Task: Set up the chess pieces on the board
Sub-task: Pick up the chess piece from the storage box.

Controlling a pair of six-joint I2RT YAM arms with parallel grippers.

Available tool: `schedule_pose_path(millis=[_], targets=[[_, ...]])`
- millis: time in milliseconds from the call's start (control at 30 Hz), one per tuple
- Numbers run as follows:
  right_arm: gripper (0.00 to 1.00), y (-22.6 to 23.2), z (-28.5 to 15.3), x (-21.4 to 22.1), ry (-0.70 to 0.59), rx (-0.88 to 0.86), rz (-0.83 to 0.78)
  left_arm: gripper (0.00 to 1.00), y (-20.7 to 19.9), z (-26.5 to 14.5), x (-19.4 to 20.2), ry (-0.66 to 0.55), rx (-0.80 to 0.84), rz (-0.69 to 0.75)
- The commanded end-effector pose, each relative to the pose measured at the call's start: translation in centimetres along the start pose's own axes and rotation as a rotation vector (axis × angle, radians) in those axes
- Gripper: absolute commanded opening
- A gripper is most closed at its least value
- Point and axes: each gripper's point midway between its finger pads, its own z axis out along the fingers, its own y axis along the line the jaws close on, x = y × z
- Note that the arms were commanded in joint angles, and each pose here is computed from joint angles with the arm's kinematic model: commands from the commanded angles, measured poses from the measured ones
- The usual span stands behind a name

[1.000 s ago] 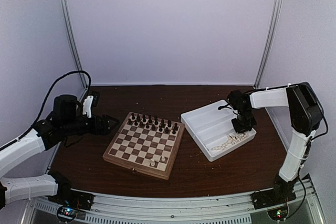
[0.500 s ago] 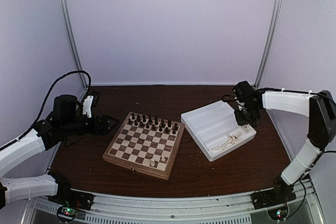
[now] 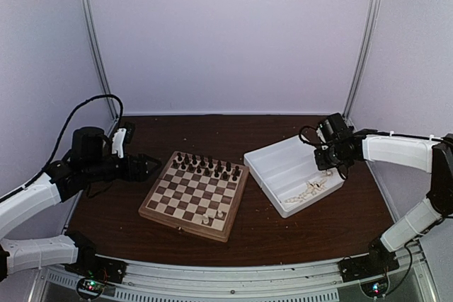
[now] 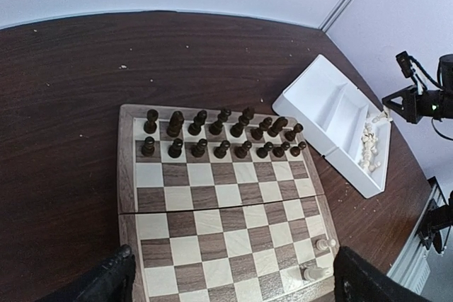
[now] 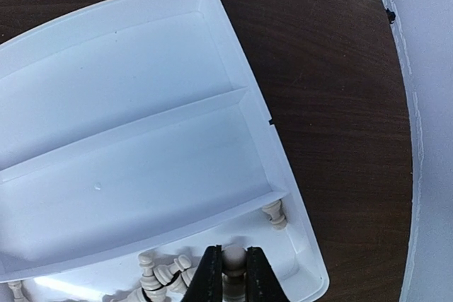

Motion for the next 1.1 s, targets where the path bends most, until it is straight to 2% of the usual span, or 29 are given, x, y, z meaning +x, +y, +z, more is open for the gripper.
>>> schedule_pose_path(millis=[0,267,533,1067], targets=[[0.11,1.1,-0.1,-0.6,-0.048,-0.071,0.071,0.98,-1.3,-0.4,-1.9,-0.054,0.042,0.008],[0.1,3.7,2.5,1.9,0.004,-0.173,0.134,0.98,-1.4,-0.6,-2.0,-0.057,0.048,0.008],[0.11,7.1,3.2,1.1,-0.075,-0.336,0.164,0.98,-1.4,-0.9,-2.0,-0.062,0.045,0.011],[0.11,10.1,1.9,-0.4,-0.201,-0.494,0.202,0.98,-1.1,-1.1,-1.6,-0.059,0.031,0.013]])
